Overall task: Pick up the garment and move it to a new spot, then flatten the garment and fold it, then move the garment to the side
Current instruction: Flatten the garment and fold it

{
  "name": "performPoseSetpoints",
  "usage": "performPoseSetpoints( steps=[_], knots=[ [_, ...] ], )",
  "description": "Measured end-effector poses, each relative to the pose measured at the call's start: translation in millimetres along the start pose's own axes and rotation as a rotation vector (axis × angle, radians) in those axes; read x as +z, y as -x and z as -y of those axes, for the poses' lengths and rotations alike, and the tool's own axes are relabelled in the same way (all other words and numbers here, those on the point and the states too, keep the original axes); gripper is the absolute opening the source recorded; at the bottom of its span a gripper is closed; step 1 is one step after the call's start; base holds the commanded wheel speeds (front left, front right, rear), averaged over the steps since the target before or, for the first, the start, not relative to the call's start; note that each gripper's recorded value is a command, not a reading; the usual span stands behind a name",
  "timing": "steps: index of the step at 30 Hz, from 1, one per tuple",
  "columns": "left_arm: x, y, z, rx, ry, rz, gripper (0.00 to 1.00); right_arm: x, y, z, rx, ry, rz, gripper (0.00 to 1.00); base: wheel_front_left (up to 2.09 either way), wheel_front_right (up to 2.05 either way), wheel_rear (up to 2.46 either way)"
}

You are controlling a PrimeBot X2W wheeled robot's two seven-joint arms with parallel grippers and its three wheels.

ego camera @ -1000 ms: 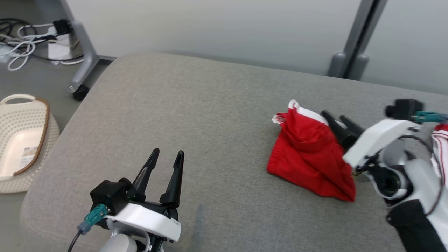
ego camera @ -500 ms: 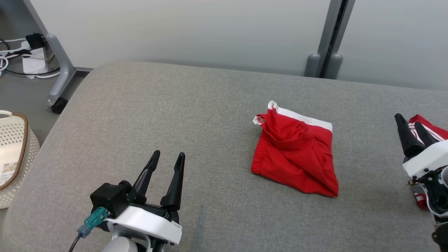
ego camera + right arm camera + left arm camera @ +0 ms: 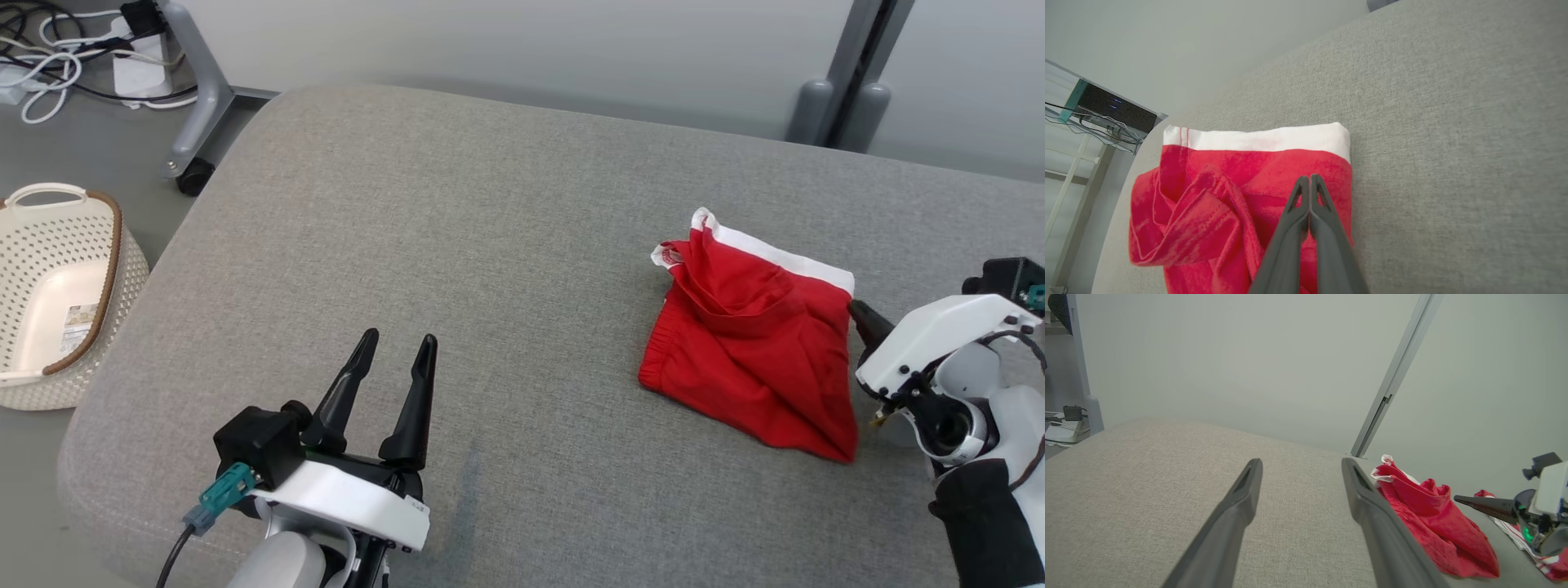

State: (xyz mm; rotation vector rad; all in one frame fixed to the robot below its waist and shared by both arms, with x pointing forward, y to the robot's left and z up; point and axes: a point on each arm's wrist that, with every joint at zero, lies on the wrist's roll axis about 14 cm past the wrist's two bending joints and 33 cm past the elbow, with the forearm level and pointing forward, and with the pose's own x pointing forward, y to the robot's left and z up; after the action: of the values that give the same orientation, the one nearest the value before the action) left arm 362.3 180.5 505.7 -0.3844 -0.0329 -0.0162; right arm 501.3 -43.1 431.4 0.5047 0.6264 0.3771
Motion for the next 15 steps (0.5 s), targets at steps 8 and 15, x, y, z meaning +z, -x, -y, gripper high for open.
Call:
performPoseSetpoints(
  steps=[8, 15],
  knots=[
    [3.1, 5.8, -12.6, 0.039, -0.007, 0.007, 1.00, -46.8, -13.1, -24.5, 0.055, -0.232, -0.170, 0.00, 0.00, 0.00, 0.00],
    [6.9, 6.5, -6.8, 0.020, -0.008, 0.021, 1.00, -53.0, 0.0, -61.1, 0.182, -0.280, -0.227, 0.00, 0.00, 0.00, 0.00]
  ],
)
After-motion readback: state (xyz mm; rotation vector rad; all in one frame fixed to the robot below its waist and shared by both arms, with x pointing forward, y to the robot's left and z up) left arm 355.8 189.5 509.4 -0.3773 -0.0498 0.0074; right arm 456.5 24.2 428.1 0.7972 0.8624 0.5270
